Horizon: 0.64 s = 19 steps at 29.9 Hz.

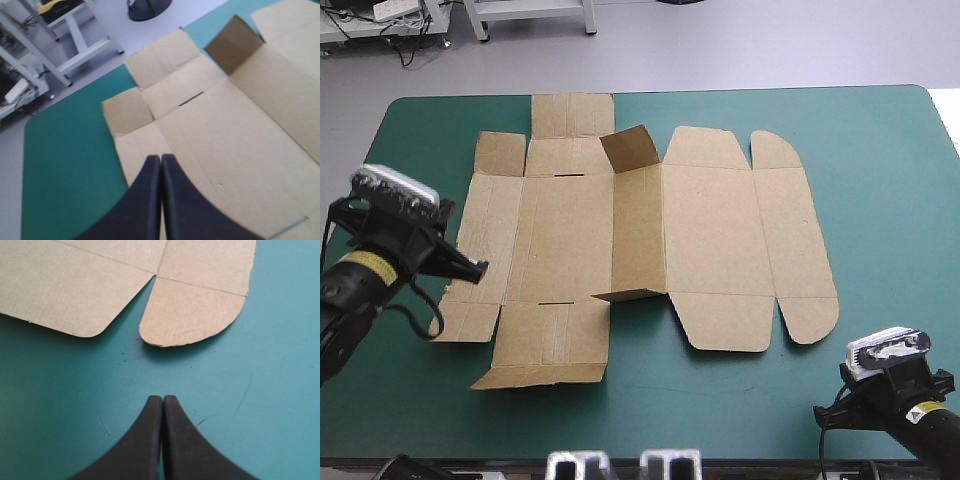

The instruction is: Fold the box

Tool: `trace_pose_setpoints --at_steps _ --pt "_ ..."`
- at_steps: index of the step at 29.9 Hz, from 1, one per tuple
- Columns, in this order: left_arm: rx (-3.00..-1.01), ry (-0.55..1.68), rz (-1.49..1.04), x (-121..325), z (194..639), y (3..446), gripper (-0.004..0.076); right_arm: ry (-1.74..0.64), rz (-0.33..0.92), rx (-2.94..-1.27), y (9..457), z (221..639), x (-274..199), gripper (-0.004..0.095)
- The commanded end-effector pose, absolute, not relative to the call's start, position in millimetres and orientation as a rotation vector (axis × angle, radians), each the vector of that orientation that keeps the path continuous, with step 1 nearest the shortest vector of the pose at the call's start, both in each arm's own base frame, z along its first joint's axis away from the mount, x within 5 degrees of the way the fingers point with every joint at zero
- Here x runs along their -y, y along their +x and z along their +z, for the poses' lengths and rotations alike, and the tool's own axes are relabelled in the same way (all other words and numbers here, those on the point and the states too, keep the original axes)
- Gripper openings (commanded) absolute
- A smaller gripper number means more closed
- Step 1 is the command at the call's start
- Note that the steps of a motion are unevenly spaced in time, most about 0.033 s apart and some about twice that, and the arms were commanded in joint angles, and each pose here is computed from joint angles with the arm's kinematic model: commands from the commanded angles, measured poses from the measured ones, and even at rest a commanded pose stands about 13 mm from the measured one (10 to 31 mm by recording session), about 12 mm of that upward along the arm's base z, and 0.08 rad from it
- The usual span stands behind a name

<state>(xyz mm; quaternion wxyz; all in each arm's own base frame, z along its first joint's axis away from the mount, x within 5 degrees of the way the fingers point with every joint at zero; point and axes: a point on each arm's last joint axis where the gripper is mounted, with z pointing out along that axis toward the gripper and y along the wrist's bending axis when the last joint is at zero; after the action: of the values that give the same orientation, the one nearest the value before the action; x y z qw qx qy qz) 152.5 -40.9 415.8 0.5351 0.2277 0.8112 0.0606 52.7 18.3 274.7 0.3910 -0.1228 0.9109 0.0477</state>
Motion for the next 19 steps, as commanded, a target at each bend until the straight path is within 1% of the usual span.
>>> trace_pose_setpoints --at_steps 1,5,8,10,14,18,19 --pt "-1.892 0.406 0.259 40.3 435.6 183.5 -0.0011 -0.295 0.114 -2.251 56.9 284.5 -18.1 -0.0019" --pt "-1.996 0.326 0.433 35.3 431.4 219.6 -0.0009 -0.295 0.114 -2.251 56.9 284.5 -18.1 -0.0019" --pt "-2.088 0.222 0.424 21.8 424.4 242.7 0.0011 -0.295 0.114 -2.251 56.9 284.5 -18.1 -0.0019" --pt "-2.172 0.142 0.371 6.2 416.1 256.8 0.0015 -0.297 0.114 -2.251 56.9 284.5 -18.2 -0.0019" --pt "-2.341 -0.100 0.163 -39.8 392.4 277.3 0.0014 -0.301 0.117 -2.251 56.8 284.5 -18.4 -0.0019" --pt "-2.423 -0.321 -0.105 -80.9 371.0 282.2 0.0014 -0.302 0.117 -2.250 56.8 284.5 -18.5 -0.0019" --pt "-2.436 -0.333 -0.158 -88.0 366.9 282.4 0.0014 -0.302 0.117 -2.250 56.8 284.5 -18.5 -0.0019"
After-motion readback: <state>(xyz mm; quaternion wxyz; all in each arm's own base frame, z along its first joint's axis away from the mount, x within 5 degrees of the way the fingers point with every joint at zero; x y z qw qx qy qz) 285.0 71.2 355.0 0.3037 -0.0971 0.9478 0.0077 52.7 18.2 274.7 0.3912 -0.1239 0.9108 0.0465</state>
